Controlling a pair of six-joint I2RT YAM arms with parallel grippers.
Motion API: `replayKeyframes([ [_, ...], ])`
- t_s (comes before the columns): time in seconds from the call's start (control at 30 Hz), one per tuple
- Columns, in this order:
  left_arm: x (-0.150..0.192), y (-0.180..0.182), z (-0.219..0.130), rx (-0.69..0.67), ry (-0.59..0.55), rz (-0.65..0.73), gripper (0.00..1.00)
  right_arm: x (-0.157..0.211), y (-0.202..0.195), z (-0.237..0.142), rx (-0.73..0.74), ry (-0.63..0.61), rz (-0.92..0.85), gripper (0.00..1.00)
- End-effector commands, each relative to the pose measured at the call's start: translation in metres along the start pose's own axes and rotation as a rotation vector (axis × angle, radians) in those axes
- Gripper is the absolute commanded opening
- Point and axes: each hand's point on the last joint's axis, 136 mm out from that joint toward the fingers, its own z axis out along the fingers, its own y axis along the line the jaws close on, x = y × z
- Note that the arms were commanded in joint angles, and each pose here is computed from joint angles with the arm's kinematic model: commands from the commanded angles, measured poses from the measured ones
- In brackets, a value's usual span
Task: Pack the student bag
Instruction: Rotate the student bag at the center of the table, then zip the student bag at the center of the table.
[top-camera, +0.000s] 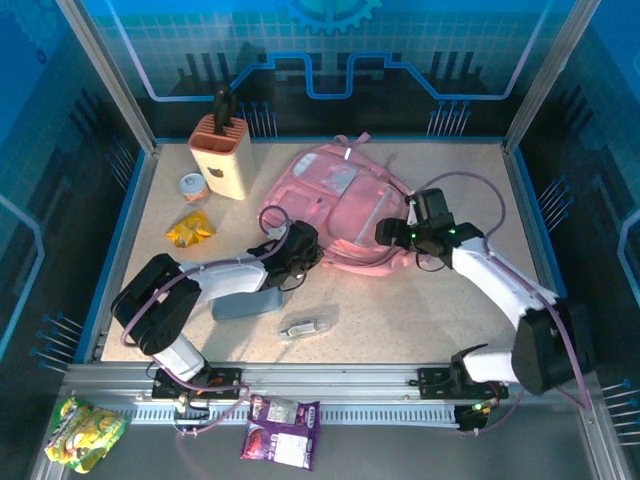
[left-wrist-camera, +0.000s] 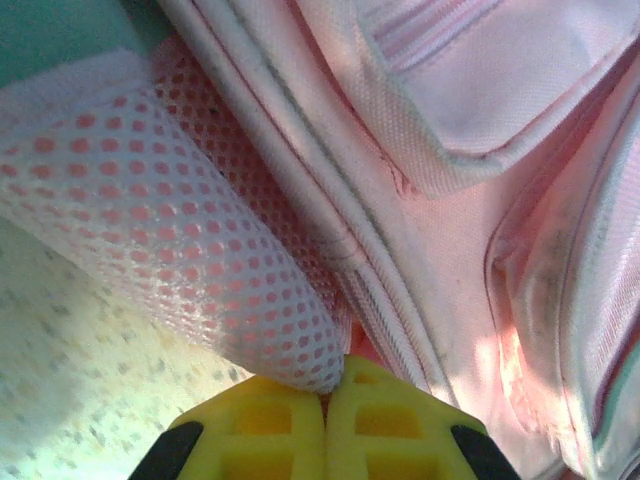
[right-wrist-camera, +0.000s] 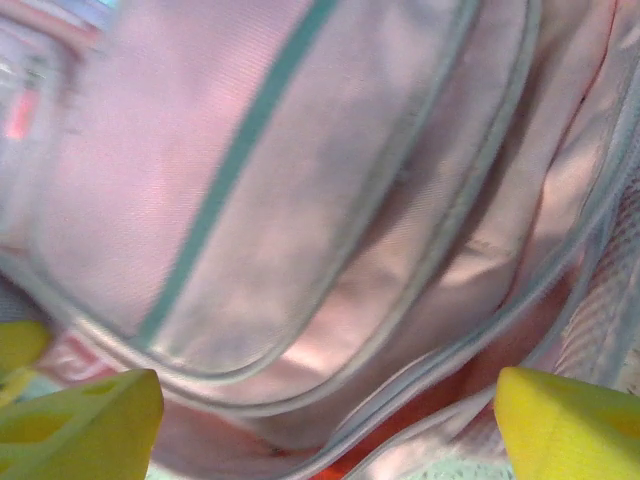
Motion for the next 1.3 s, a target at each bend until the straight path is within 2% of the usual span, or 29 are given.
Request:
replayKeyframes([
  [0.0, 0.005, -0.041, -0.008, 0.108, 0.008, -0.075, 0.00, 0.021, 0.010, -0.025, -0.032, 0.049, -0.051, 0.87],
  [0.2, 0.017, -0.055, -0.014, 0.192, 0.028, -0.118, 0.00, 0.081, 0.036, -0.025, -0.084, 0.133, -0.162, 0.81],
  [0.37, 0.027, -0.065, -0.021, 0.213, 0.050, -0.094, 0.00, 0.104, 0.063, -0.008, -0.146, 0.104, -0.238, 0.68],
  [0.53, 0.032, -0.067, -0.027, 0.228, 0.050, -0.091, 0.00, 0.101, 0.079, 0.006, -0.188, 0.049, -0.269, 0.55],
  [0.73, 0.039, -0.073, -0.029, 0.242, 0.064, -0.077, 0.00, 0.095, 0.082, 0.019, -0.182, 0.000, -0.209, 0.43],
  [0.9, 0.049, -0.083, -0.034, 0.279, 0.094, -0.067, 0.00, 0.093, 0.082, 0.025, -0.169, -0.021, -0.116, 0.40],
  [1.03, 0.055, -0.086, -0.039, 0.299, 0.106, -0.059, 0.00, 0.090, 0.072, 0.029, -0.079, -0.005, -0.072, 0.46],
  [1.27, 0.063, -0.092, -0.044, 0.346, 0.126, -0.070, 0.00, 0.087, 0.055, 0.035, 0.007, -0.032, -0.037, 0.40],
])
